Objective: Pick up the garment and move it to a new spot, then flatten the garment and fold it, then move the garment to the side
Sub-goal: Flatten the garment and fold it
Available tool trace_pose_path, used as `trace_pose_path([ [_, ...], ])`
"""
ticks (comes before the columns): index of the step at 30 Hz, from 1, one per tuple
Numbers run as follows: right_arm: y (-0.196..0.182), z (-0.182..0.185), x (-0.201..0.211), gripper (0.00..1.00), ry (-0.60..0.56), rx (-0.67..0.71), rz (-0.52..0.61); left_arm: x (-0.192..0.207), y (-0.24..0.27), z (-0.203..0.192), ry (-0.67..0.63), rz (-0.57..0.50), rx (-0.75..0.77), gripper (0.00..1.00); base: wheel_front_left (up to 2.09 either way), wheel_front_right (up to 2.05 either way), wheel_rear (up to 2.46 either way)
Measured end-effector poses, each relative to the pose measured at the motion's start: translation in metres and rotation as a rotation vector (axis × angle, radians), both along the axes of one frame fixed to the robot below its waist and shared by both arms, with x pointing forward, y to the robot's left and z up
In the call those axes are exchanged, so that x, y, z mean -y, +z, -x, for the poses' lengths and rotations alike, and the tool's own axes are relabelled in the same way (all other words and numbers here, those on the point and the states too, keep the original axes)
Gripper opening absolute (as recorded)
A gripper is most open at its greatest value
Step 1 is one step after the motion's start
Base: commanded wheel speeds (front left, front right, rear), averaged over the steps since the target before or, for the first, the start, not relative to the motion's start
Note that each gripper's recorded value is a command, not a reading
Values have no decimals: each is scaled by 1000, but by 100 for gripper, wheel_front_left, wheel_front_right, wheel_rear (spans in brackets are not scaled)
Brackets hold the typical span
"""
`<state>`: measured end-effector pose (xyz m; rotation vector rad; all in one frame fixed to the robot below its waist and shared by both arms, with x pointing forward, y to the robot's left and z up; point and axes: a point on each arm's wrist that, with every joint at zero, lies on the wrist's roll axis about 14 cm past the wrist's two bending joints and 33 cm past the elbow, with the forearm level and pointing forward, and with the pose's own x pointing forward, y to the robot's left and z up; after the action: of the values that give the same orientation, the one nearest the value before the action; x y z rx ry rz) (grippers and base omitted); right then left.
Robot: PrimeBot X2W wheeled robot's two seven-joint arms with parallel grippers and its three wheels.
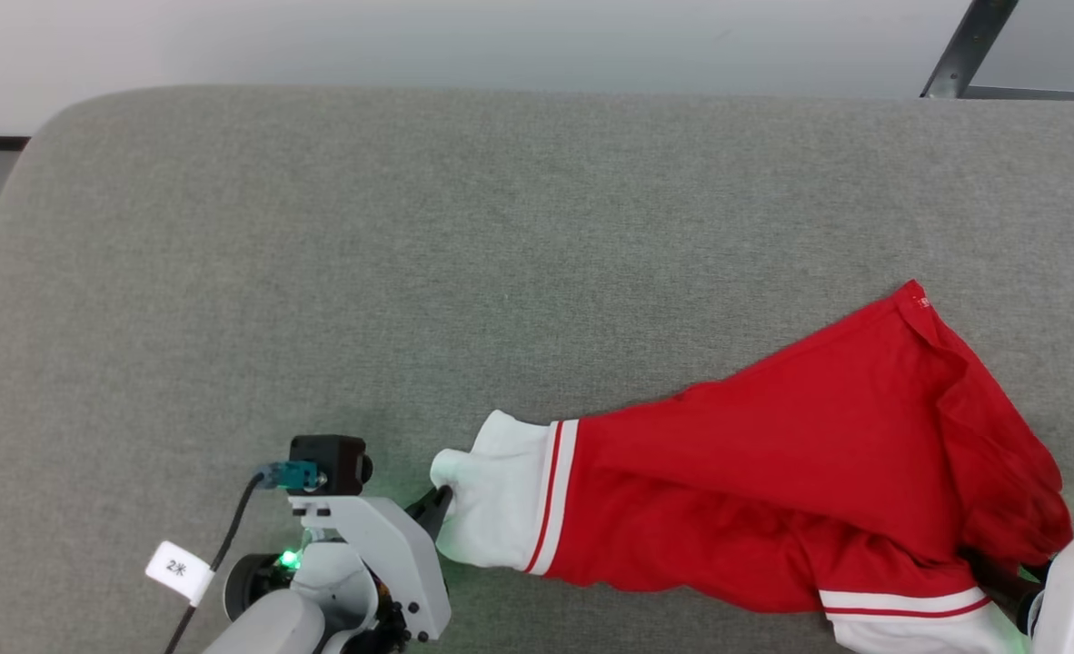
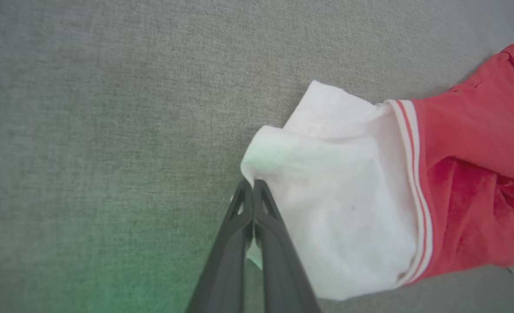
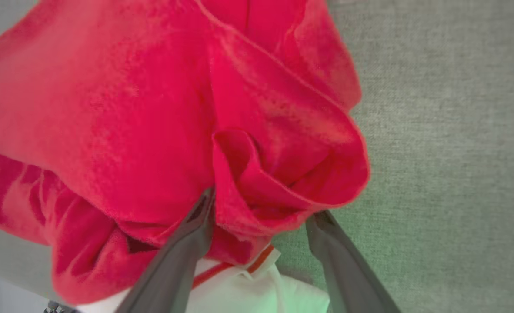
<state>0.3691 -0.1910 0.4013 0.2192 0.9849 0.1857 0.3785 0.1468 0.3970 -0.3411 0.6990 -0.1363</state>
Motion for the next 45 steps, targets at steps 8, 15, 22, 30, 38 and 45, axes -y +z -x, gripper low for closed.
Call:
trace_pose_path([
  [8, 60, -29, 2, 100, 51, 356, 60, 3, 1, -3, -14, -1, 8, 0, 0, 0, 0],
  [15, 111, -51, 1, 100, 106, 738, 165, 4, 6, -4, -16, 0, 26, 0, 0, 0, 0],
  [22, 140, -78, -14, 100, 192, 983, 259, 7, 9, -4, -19, 4, 36, 0, 0, 0, 0],
  [30, 97, -120, -30, 100, 277, 692, 238, 9, 6, -1, -25, 6, 22, 0, 0, 0, 0],
  [38, 49, -142, -34, 100, 338, 286, 230, 11, 2, -1, -21, 17, 12, 0, 0, 0, 0],
  [45, 19, -150, -38, 100, 382, 68, 267, 7, -2, -4, 0, 23, 4, 0, 0, 0, 0],
])
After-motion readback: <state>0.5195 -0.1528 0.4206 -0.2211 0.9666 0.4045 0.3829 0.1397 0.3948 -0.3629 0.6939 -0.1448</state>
